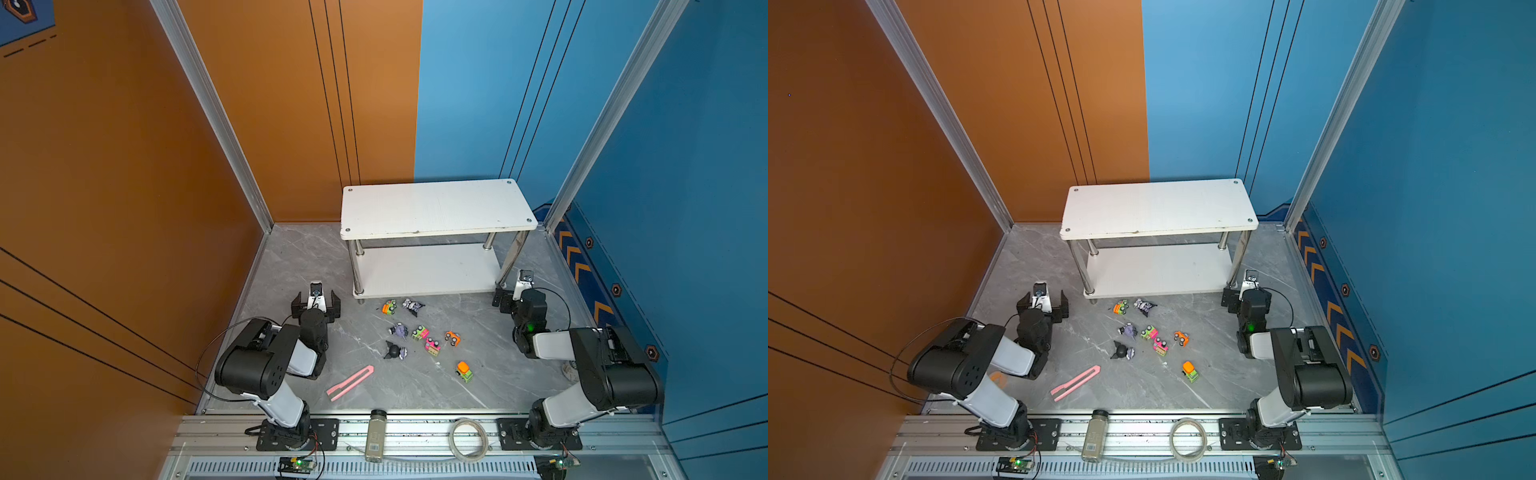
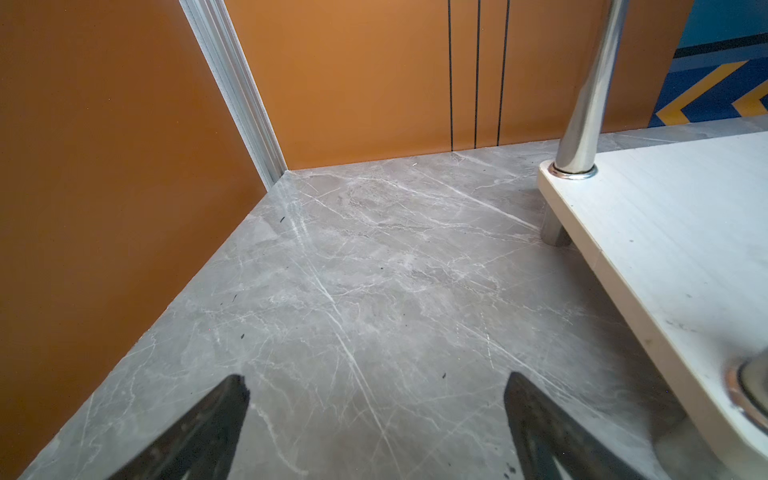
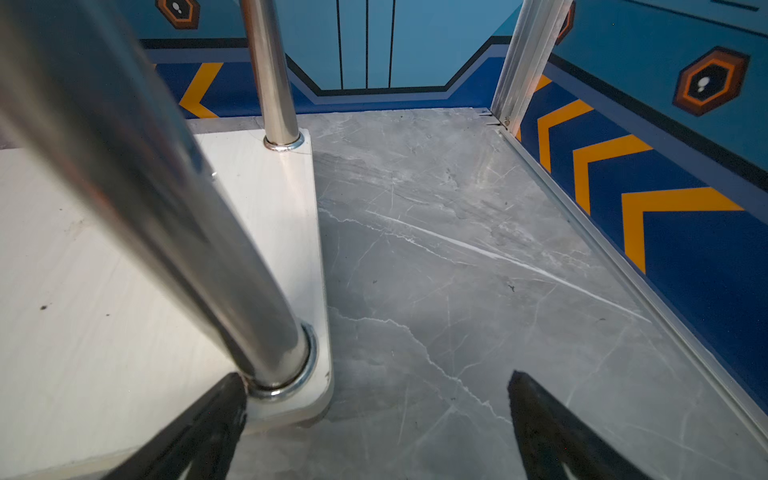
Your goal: Place and organize the plastic toys onto the shelf
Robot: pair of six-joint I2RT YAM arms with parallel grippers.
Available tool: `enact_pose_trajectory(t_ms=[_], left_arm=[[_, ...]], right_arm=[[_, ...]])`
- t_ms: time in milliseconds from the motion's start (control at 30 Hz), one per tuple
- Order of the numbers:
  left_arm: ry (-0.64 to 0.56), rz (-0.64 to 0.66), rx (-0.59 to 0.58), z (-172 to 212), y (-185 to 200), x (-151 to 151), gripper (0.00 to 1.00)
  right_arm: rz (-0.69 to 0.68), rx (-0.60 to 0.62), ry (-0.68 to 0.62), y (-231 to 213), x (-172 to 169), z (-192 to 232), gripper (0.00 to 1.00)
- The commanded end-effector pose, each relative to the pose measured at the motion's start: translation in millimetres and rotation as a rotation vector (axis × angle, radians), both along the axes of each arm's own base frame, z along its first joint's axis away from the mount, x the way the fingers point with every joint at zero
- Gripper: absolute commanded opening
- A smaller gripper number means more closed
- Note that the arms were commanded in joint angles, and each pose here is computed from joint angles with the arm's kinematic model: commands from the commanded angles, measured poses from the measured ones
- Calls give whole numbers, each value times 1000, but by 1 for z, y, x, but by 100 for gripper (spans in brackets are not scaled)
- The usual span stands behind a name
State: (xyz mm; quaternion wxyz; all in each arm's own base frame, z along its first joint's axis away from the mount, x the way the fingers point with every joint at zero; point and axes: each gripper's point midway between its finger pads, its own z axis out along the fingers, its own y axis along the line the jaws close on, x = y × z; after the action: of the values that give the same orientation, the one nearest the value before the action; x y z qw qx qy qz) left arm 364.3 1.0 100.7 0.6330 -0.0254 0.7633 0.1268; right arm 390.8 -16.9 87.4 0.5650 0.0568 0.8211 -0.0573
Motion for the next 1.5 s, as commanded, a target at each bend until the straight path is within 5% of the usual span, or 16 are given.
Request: enact_pose_trajectory(t_ms=[0,333,467,967,1233,1367,1467], left_arm=[[-25,16,17,8,4,1,98],[23,40,0,3,10,10,98],[143,-27,-168,-11,24,26,98],[136,-46,-122,-8,15,28,98],[8,-107,140,52,-39,-7,98],[-52,-103,106,76,-56,-15,98],[-112,18,-1,96,-51,-27,98]], right_arm=[[-8,10,0,-3,2,4,100],[-7,11,0,-2,2,4,100],[-9,6,-2,-2,2,4,100],[-7,11,-2,-2,2,4,100],[-66,-64,-50,4,-30,74,100],[-130,-42,-62,7,-64,102,100],[-134,-56,-79,13,-86,112,100]])
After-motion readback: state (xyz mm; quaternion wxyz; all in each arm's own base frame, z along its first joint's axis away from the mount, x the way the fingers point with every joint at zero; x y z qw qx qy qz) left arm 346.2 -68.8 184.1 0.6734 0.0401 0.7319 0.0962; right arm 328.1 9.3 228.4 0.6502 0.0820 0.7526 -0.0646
